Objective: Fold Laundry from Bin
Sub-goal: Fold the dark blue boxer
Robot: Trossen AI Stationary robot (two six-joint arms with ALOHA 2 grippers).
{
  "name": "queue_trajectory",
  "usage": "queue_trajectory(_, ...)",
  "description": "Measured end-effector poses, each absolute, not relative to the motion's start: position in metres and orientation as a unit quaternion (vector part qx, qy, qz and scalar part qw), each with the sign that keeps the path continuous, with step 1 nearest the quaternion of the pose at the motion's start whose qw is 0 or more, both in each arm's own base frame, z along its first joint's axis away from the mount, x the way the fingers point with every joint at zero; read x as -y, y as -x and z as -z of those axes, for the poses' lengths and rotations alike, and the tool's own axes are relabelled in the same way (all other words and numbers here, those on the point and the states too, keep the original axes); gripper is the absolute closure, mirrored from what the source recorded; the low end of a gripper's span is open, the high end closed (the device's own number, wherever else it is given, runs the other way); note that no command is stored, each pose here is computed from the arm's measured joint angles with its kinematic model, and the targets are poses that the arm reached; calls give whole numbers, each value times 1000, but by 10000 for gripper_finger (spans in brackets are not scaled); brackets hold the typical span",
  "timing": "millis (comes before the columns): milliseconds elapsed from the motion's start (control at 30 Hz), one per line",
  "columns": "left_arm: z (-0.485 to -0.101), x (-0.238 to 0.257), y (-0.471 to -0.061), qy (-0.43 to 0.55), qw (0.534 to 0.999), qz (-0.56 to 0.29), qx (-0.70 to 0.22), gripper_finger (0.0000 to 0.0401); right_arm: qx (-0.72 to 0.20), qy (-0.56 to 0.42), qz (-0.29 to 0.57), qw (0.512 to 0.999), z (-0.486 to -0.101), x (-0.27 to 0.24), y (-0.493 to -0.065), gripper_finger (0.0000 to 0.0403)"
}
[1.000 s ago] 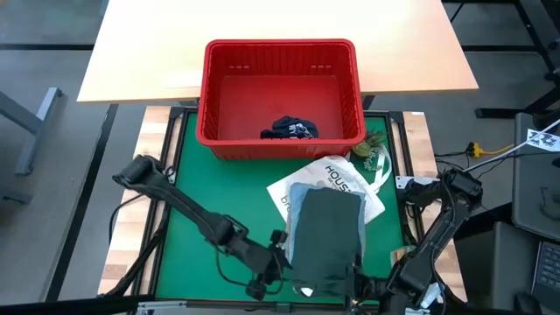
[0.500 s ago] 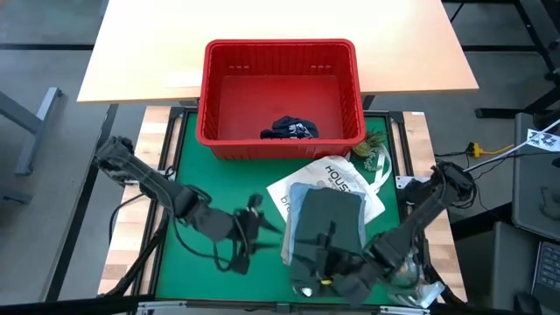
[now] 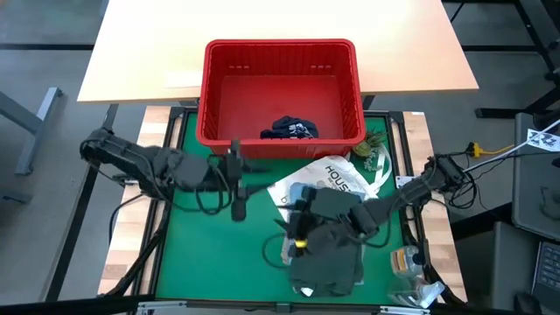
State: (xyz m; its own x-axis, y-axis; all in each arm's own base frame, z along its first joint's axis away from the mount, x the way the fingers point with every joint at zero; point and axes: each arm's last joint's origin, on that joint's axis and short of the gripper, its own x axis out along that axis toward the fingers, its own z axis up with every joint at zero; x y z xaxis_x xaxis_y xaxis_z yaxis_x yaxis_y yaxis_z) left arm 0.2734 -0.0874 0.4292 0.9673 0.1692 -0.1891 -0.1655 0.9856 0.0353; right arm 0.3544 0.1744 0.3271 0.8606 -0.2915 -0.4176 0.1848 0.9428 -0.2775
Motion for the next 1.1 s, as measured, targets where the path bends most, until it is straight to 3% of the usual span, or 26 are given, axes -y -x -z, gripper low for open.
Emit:
queue_trajectory(333,-433,3,-276,-87,964,-219,-125,257,-259,71,88,959,-325,-137,-373,237)
queue_trajectory(667,-417,-93,-281,-91,921,-336,-174,257,-262,71,80,959,-325,-137,-374,237)
queue_trajectory(900,-388,-156,-301,-65,917,-346,-185,257,-261,69,82,959,-325,-136,-374,237)
queue_trajectory(1100,-341,-196,-322,-47,895,-365,-250,257,-267,62,61,960,-324,-137,-374,237)
